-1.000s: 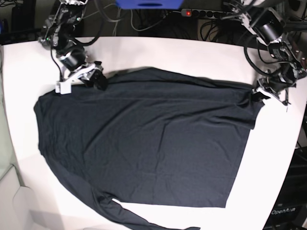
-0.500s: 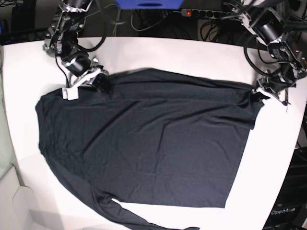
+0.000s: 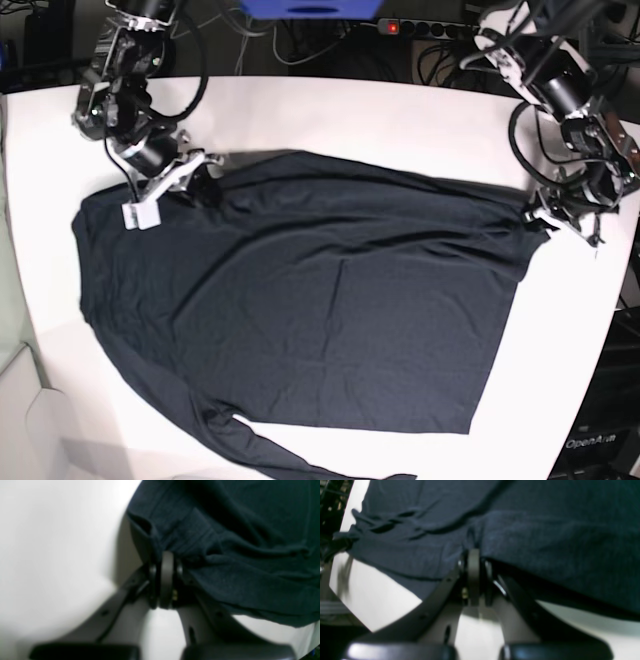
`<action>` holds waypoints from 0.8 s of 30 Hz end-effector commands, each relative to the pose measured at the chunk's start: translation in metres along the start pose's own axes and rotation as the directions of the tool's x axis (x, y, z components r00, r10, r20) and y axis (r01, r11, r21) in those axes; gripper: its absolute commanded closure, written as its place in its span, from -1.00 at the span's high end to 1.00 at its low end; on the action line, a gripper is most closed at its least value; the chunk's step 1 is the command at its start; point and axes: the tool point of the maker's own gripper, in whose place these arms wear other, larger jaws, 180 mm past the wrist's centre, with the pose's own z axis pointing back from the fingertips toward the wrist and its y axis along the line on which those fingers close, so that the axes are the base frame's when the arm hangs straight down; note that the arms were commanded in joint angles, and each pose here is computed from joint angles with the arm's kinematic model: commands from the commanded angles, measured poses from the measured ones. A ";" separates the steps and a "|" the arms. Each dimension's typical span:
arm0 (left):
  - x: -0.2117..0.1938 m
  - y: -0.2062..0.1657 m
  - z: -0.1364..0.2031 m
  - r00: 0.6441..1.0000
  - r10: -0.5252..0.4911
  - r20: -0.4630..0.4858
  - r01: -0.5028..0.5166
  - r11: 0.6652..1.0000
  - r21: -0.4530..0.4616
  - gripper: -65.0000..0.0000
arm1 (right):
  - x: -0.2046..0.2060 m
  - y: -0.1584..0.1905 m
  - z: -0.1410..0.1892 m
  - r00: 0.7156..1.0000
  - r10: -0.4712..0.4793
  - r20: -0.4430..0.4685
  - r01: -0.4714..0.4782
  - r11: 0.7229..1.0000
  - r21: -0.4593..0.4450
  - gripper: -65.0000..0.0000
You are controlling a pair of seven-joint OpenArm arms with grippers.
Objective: Fold the T-shirt properly
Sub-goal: 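Lift the shoulder edge with both grippers and carry it toward the hem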
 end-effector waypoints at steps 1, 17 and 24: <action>0.030 -0.004 0.006 0.997 -0.017 0.070 0.018 1.000 -0.008 -1.00 | 0.022 0.005 -0.001 0.998 0.029 0.055 -0.030 0.999 0.022 -1.00; 0.107 -0.059 0.001 0.977 -0.127 0.169 0.143 0.986 -0.089 -1.00 | 0.094 0.005 -0.014 0.984 0.134 0.117 -0.139 0.990 0.032 -1.00; 0.140 -0.063 0.010 0.957 -0.115 0.268 0.141 0.987 -0.079 -1.00 | 0.121 -0.006 -0.022 0.981 0.143 0.131 -0.148 0.988 0.031 -1.00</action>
